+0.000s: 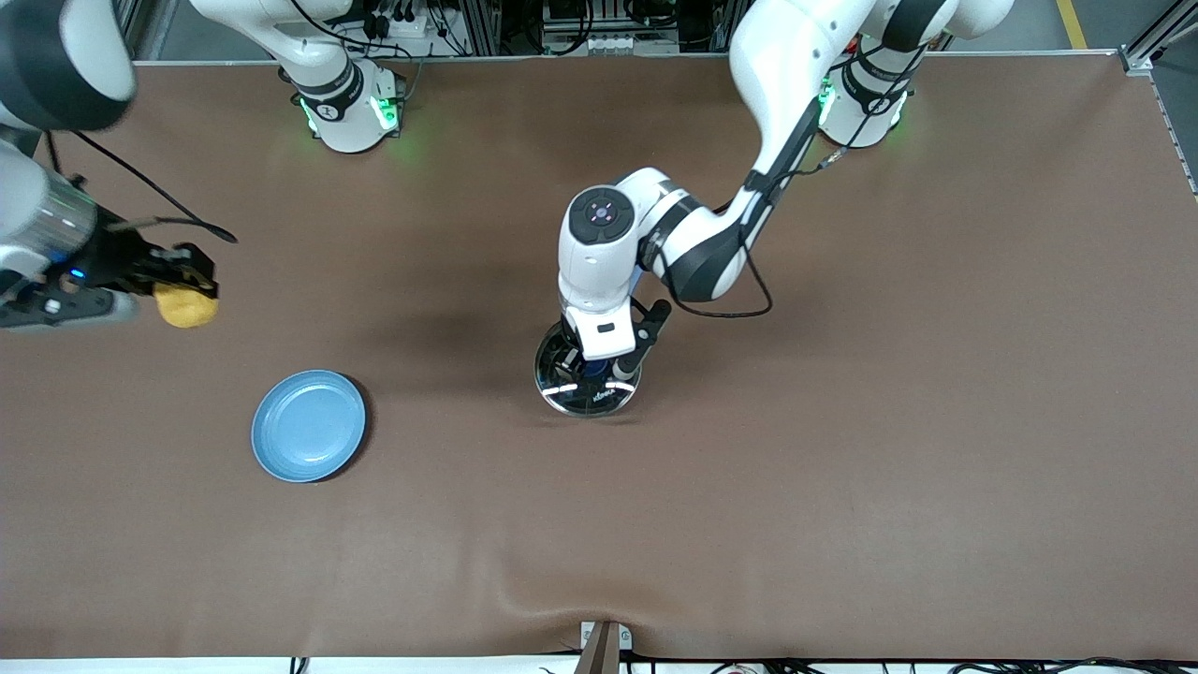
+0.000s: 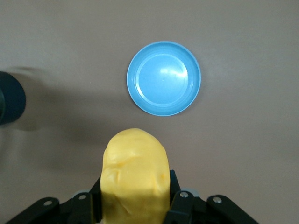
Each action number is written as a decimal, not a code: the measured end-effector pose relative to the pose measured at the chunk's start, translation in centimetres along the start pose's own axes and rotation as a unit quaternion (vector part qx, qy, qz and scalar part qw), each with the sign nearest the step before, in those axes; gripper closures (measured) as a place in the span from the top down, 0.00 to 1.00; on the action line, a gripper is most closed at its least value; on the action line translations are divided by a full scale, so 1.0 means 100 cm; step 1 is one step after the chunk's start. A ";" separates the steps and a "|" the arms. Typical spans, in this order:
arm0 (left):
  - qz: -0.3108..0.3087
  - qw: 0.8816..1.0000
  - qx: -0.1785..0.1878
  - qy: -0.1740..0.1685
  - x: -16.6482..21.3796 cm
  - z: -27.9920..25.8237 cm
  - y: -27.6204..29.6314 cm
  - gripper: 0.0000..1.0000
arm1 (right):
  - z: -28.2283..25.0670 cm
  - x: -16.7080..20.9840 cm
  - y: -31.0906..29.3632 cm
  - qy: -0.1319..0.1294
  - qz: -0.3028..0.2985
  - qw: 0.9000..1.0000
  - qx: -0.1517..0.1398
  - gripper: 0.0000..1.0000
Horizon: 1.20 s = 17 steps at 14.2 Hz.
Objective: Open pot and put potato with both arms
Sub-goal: 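Lift the potato with the right gripper while the left gripper lifts the lid, then carry the potato over the pan while the left gripper lowers the lid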
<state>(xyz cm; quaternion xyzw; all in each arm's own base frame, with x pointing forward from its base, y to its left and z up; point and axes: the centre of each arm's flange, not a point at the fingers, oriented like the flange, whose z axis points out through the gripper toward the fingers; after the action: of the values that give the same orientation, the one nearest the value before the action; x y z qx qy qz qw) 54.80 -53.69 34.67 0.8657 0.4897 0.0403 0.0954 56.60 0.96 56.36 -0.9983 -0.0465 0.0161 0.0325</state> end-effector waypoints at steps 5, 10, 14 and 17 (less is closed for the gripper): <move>0.049 0.998 0.029 0.015 0.076 -0.166 -0.008 0.59 | -0.003 0.005 0.000 0.007 0.002 1.000 -0.001 0.52; 0.099 0.995 0.028 -0.017 0.206 -0.220 -0.039 0.59 | -0.003 0.006 -0.003 0.007 0.006 1.000 -0.001 0.52; 0.176 0.983 0.056 -0.025 0.288 -0.220 -0.093 0.59 | -0.012 0.011 -0.062 0.021 0.017 1.000 -0.001 0.52; 0.219 0.970 0.093 -0.045 0.354 -0.193 -0.147 0.59 | -0.008 0.023 -0.137 0.030 0.014 0.999 -0.001 0.52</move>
<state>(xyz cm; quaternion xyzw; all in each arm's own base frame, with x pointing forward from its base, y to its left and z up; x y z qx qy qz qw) 57.59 -13.55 49.74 0.9580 0.2844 -0.0247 0.0254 57.66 14.75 58.04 -0.9989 -0.0321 -0.0135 0.0328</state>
